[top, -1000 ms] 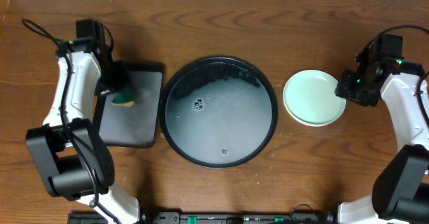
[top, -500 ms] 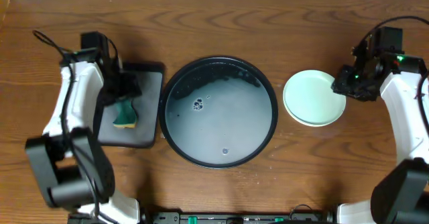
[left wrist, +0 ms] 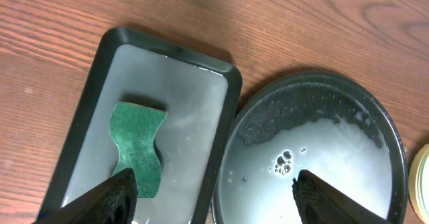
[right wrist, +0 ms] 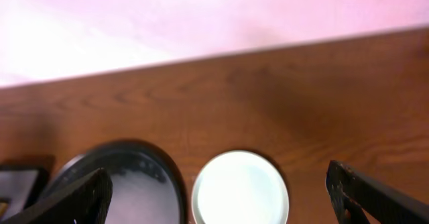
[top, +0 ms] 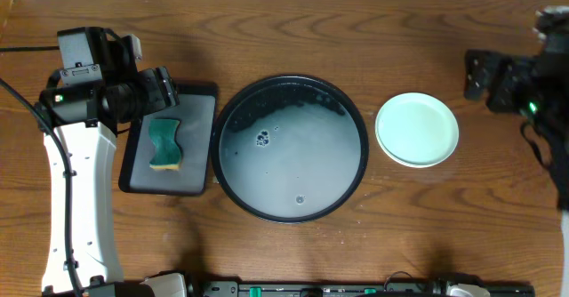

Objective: Clean dirty plates on tray and stack at the side

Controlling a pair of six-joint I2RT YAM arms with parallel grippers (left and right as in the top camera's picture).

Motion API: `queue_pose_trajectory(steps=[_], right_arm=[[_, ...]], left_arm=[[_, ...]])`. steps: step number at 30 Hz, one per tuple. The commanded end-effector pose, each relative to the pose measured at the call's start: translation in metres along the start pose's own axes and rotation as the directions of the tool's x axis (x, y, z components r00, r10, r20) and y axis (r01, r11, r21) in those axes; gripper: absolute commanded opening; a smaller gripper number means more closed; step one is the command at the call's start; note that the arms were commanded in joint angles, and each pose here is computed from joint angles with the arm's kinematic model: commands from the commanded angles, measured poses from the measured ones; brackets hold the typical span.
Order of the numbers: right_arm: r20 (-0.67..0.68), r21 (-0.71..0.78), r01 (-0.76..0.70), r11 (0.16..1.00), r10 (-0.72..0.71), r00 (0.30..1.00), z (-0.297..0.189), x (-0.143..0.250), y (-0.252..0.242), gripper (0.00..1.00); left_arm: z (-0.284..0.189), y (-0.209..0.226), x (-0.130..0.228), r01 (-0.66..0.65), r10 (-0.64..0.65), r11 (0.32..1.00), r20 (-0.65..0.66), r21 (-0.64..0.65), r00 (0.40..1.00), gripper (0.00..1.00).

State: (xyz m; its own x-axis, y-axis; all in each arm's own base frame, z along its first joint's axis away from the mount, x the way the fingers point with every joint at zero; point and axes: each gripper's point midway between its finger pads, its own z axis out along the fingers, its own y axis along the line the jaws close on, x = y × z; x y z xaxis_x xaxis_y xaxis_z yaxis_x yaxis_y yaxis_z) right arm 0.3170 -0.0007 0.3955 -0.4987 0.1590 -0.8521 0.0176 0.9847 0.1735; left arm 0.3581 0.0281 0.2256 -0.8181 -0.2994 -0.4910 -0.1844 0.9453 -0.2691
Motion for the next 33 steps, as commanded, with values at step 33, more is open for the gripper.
queue_pose_trajectory(steps=[33], right_arm=[[0.476, -0.12, 0.113, 0.986, -0.043, 0.879, 0.048, 0.228, -0.017, 0.99]], left_arm=[[0.0, -0.001, -0.001, 0.01, -0.01, 1.0, -0.001, 0.008, 1.0, 0.76]])
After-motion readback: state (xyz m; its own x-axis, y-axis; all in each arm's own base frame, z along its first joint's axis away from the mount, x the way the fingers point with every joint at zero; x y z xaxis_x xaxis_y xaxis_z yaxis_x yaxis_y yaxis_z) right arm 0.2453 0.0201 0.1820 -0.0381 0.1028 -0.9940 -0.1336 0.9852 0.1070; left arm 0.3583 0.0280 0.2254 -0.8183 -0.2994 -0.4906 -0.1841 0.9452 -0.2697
